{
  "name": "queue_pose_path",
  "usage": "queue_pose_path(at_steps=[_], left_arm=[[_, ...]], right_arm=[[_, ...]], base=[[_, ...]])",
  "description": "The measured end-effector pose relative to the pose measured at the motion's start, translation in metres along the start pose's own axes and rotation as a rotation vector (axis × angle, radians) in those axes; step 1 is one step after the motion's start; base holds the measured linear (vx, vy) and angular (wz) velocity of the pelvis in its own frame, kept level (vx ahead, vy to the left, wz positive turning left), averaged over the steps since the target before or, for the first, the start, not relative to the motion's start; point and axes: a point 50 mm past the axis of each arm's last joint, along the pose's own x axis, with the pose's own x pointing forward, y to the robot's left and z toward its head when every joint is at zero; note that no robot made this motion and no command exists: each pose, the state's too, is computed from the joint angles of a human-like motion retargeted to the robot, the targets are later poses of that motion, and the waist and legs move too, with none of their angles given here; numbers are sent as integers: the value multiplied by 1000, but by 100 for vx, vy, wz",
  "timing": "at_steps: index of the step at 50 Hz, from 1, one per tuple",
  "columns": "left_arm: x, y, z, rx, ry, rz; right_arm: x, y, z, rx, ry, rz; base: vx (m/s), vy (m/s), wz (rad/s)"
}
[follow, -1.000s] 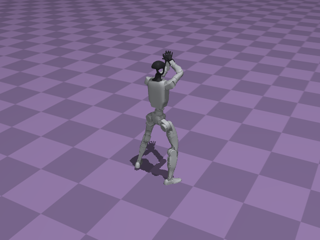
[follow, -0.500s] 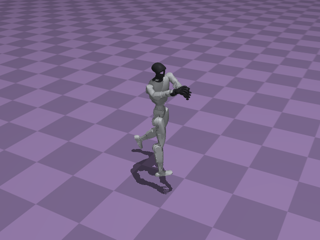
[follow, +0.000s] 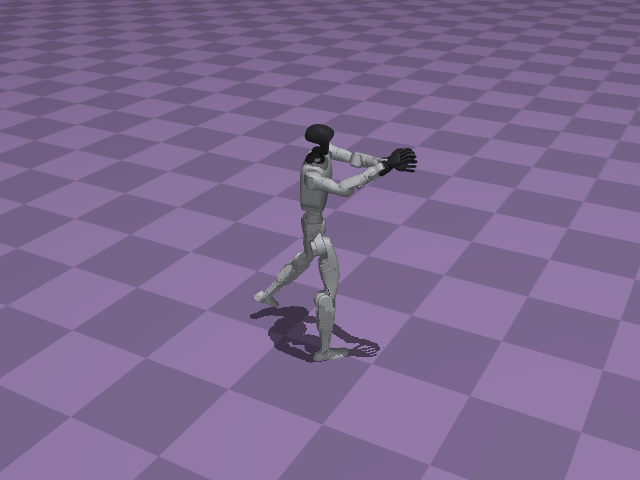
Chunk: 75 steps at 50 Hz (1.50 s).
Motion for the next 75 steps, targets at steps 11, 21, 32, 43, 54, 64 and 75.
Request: queue_pose_path(at_steps=[11,21,32,43,54,64,75], left_arm=[[-14,26,7,-28,-118,-25],[-36,47,27,-198,-260,-150],[-86,88,108,-394,-778,15],[-164,90,174,-140,-1322,104],[-235,77,189,16,-1759,92],[-248,70,180,45,-1882,140],[-229,87,178,71,-1909,532]], right_arm=[[-11,24,23,52,-112,14],[-18,35,73,13,-338,83],[-33,18,169,21,-724,-69],[-82,-22,274,-16,-1175,-258],[-145,-64,317,-73,-1529,-512],[-151,-74,320,-158,-1617,-633],[-130,-43,318,-47,-1538,-673]], base=[[-26,28,204],[-5,30,148],[13,13,165],[13,0,137],[8,-12,93],[-14,3,33],[-31,-7,-158]])
